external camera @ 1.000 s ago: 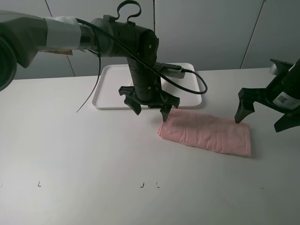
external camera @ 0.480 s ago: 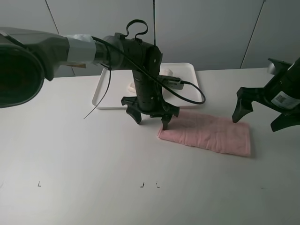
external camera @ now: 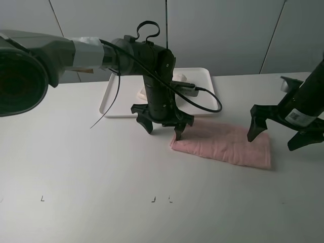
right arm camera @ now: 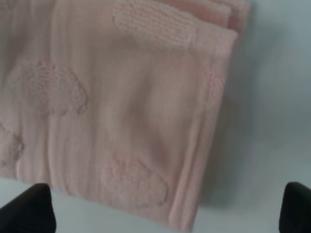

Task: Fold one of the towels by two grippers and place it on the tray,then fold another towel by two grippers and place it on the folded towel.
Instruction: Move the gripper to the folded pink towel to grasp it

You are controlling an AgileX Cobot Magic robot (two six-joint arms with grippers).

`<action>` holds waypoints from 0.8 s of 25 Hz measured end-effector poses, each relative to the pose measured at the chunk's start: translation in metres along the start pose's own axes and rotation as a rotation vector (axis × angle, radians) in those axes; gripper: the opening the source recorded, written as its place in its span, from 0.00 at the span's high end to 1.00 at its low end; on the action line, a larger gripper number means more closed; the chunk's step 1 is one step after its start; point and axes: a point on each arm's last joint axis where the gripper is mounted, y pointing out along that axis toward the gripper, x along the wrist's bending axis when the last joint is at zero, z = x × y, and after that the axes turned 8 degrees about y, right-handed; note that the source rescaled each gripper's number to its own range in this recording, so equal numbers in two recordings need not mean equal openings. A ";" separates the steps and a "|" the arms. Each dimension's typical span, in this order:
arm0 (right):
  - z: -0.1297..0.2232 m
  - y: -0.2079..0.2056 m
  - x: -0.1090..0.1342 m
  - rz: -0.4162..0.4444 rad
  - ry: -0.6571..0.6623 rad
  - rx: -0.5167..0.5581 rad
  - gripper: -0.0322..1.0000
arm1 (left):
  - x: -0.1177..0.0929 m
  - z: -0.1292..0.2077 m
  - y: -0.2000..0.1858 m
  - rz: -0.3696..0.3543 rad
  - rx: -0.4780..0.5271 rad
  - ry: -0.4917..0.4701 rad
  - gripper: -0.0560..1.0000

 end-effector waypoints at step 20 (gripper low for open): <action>-0.017 0.017 -0.017 -0.056 0.091 -0.001 0.00 | -0.001 0.001 0.000 0.011 0.006 0.030 0.08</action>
